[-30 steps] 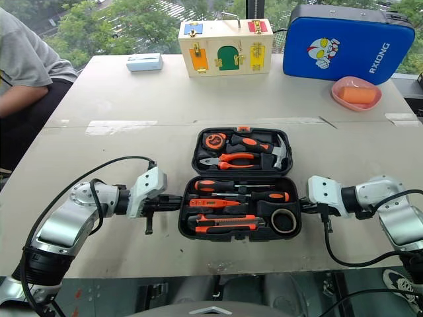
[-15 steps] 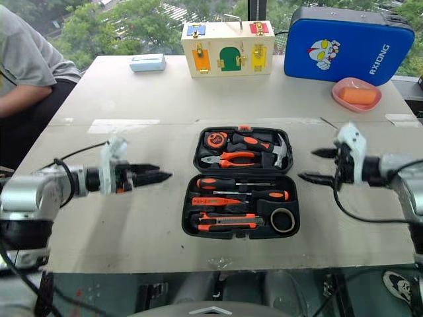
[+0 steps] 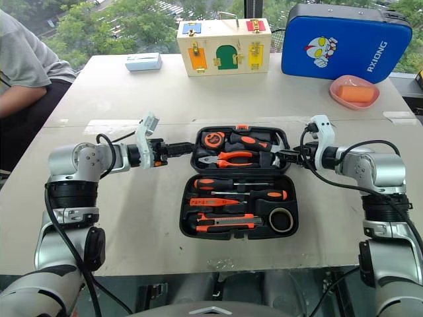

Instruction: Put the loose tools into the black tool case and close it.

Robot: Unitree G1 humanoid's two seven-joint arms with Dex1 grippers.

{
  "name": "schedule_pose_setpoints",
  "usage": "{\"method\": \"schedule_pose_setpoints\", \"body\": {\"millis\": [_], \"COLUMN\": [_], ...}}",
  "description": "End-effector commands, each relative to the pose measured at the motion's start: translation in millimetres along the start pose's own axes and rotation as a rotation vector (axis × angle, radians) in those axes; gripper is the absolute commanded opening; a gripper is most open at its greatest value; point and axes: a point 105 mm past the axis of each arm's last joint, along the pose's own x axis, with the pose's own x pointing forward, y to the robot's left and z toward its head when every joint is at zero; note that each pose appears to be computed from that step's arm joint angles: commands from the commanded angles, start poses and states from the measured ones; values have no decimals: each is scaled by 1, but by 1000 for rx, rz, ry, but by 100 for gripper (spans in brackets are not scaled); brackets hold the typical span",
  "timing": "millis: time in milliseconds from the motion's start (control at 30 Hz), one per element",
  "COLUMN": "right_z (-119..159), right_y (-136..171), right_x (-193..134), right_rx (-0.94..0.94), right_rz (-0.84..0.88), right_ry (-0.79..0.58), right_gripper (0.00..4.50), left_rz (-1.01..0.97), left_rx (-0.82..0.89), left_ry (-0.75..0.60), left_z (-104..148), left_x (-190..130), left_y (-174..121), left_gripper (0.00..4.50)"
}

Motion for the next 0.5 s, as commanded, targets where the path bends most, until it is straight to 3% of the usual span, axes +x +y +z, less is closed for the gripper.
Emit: {"method": "schedule_pose_setpoints", "body": {"millis": [33, 67, 100, 133, 300, 367, 400, 433, 500], "right_z": [10, 7, 5, 2, 0, 1, 1, 1, 0], "right_y": [-5, -5, -5, -5, -5, -6, -7, -7, -7], "right_x": [-6, -5, -4, -3, -1, -1, -1, -1, -1], "right_rx": [-58, -76, -88, -96, -95, -95, -108, -117, -135], "right_rz": [-44, -51, -52, -54, -57, -64, -68, -69, -66], "right_ry": [-25, -12, 0, 12, 16, 18, 21, 24, 30], "right_gripper": [218, 190, 125, 84, 84, 32, 1, 0, 0], "left_rz": [-6, 8, 21, 33, 51, 49, 51, 50, 47], "left_rx": [31, 44, 57, 57, 95, 94, 88, 83, 73], "left_ry": [5, 20, 36, 43, 74, 72, 63, 55, 51], "left_z": [2, -1, -4, -5, -14, -14, -13, -13, -12], "left_x": [0, 1, 2, 3, 7, 9, 10, 10, 11], "left_y": [-3, -1, 1, 3, 7, 7, 7, 7, 6], "left_gripper": [165, 139, 73, 71, 71, 71, 46, 16, 3]}}
